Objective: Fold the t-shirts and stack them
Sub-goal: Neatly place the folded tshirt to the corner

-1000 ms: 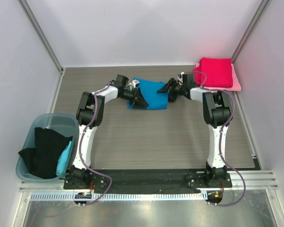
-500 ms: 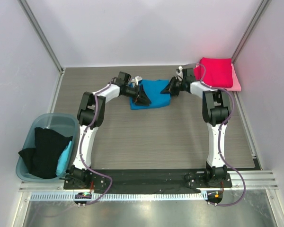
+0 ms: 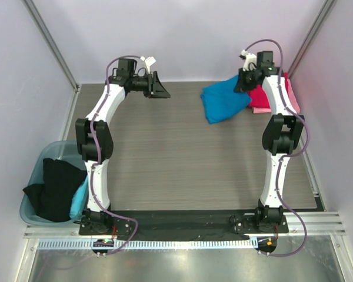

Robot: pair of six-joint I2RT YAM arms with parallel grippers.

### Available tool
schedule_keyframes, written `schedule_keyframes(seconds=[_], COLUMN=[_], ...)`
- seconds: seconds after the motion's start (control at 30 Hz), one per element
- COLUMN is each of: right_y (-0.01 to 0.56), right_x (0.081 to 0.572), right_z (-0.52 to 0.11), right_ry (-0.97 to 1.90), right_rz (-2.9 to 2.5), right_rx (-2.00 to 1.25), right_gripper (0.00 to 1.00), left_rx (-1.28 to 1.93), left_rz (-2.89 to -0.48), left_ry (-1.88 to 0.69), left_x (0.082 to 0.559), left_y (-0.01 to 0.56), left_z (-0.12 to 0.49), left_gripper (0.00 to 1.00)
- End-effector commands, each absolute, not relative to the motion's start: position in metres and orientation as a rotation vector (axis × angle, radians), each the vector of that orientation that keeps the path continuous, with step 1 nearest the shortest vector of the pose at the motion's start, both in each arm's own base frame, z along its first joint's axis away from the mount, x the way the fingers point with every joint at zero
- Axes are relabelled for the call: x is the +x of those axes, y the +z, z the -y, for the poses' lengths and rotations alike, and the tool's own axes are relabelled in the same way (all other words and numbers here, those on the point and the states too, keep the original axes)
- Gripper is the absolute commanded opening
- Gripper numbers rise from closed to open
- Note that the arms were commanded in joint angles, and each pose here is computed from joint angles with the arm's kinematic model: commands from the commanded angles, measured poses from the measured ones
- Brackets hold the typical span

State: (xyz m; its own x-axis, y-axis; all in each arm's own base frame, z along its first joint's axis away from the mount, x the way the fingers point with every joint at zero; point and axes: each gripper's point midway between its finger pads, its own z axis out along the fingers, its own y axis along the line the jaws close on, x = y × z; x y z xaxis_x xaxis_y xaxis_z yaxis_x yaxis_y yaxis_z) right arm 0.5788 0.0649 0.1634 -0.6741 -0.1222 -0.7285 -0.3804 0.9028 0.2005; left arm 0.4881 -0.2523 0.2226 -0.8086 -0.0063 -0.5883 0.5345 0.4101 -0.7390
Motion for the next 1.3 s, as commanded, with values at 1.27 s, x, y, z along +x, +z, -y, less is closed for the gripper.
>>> schedule_keyframes(seconds=[1.27], right_y=[0.238], right_x=[0.637], right_z=[0.203], right_ry=[-0.251], right_rz=[-2.009], right_rx=[0.002], right_gripper=[0.01], left_rx=[0.707], left_rz=[-2.276], left_ry=[-1.217], left_x=[0.457], left_y=[0.175], left_z=[0.307], left_gripper=[0.40])
